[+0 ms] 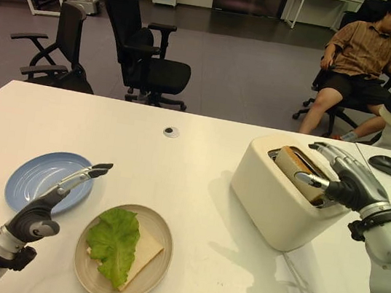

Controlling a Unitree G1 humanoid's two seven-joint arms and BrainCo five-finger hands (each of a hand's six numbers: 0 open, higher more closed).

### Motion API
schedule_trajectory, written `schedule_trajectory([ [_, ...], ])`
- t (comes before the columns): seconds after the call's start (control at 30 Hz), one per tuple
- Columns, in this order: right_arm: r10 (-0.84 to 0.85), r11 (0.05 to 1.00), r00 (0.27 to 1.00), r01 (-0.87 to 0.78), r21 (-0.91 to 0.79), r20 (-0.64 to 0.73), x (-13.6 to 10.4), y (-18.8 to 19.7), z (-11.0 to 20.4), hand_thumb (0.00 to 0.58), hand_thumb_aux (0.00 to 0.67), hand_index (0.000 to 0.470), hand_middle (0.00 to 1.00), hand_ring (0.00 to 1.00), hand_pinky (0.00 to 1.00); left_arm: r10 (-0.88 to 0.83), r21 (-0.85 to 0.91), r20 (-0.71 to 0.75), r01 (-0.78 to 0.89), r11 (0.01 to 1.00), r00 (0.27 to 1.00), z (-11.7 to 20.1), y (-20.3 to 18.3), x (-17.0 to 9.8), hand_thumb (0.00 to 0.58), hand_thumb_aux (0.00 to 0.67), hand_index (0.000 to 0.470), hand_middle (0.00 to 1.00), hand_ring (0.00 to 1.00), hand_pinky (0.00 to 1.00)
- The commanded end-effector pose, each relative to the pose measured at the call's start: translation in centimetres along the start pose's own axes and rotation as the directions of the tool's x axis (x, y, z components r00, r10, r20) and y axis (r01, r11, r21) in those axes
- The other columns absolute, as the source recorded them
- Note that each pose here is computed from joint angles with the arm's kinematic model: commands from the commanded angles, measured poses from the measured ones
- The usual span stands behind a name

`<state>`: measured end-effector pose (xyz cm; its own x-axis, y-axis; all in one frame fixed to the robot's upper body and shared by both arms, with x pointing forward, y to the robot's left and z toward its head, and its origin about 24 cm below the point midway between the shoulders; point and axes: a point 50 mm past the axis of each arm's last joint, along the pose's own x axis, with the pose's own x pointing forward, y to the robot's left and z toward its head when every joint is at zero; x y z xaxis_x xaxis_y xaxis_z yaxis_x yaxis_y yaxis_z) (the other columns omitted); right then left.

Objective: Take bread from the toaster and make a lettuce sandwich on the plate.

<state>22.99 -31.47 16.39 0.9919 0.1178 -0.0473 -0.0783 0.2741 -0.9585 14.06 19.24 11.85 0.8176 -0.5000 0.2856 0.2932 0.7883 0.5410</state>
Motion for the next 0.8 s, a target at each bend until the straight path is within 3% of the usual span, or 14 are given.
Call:
schedule_trajectory([
  [0.03, 0.062, 0.998, 0.998, -0.063, 0.029, 0.024, -0.1, 0.6, 0.3, 0.58, 0.67, 0.47, 0.0, 0.0, 0.0, 0.001, -0.012, 0.002, -0.001, 1.0, 1.0, -0.2, 0.5, -0.1, 0.0, 0.0, 0.0, 0.0, 0.0, 0.0],
  [0.17, 0.058, 0.995, 0.996, -0.063, 0.08, 0.067, 0.3, 0.4, 1.0, 0.58, 0.67, 0.47, 0.0, 0.0, 0.0, 0.007, -0.02, -0.001, -0.007, 1.0, 1.0, -0.4, 0.5, -0.1, 0.0, 0.0, 0.0, 0.0, 0.0, 0.0],
  [0.37, -0.153, 0.964, 0.987, 0.138, 0.226, 0.05, 0.8, -3.3, 0.5, 0.58, 0.67, 0.47, 0.0, 0.0, 0.0, 0.007, -0.007, -0.015, -0.007, 1.0, 1.0, -1.0, 0.6, 0.0, 0.0, 0.0, 0.0, 0.0, 0.0, 0.0],
  [0.43, -0.248, 0.933, 0.964, 0.211, 0.292, 0.096, 0.7, -5.7, 1.2, 0.58, 0.67, 0.47, 0.0, 0.0, 0.0, 0.0, 0.013, -0.015, 0.001, 1.0, 1.0, -1.1, 0.5, 0.2, 0.0, 0.0, 0.0, 0.0, 0.0, 0.0],
  [0.5, -0.325, 0.897, 0.913, 0.215, 0.386, 0.247, 0.4, -8.7, 3.6, 0.58, 0.67, 0.47, 0.0, 0.0, 0.0, -0.025, 0.056, 0.001, 0.024, 0.998, 1.0, -1.1, 0.6, 0.2, 0.0, 0.0, 0.0, 0.0, 0.0, 0.0],
  [0.6, -0.255, 0.9, 0.801, -0.008, 0.437, 0.541, 1.4, -10.3, 9.1, 0.58, 0.67, 0.47, 0.0, 0.0, 0.0, -0.043, 0.132, 0.044, 0.037, 0.991, 0.998, -1.1, 1.0, 0.0, 0.0, 0.0, 0.0, 0.0, 0.0, 0.0],
  [0.67, -0.029, 0.903, 0.689, -0.293, 0.315, 0.724, 2.9, -8.2, 13.5, 0.58, 0.67, 0.47, 0.0, 0.0, 0.0, -0.046, 0.2, 0.073, 0.03, 0.979, 0.996, -1.1, 1.6, -0.2, 0.0, 0.0, 0.0, 0.0, 0.0, 0.0],
  [0.73, 0.313, 0.804, 0.446, -0.595, 0.016, 0.838, 4.3, -3.5, 17.5, 0.58, 0.67, 0.47, 0.0, 0.0, 0.0, -0.063, 0.315, 0.116, 0.023, 0.949, 0.991, -0.7, 2.2, -0.7, 0.0, 0.0, 0.0, 0.0, 0.0, 0.0],
  [0.8, 0.525, 0.644, 0.232, -0.737, -0.204, 0.819, 5.6, 0.4, 19.7, 0.58, 0.67, 0.47, 0.0, 0.0, 0.0, -0.073, 0.398, 0.175, -0.003, 0.918, 0.982, 0.2, 2.5, -0.9, 0.0, 0.0, 0.0, 0.0, 0.0, 0.0],
])
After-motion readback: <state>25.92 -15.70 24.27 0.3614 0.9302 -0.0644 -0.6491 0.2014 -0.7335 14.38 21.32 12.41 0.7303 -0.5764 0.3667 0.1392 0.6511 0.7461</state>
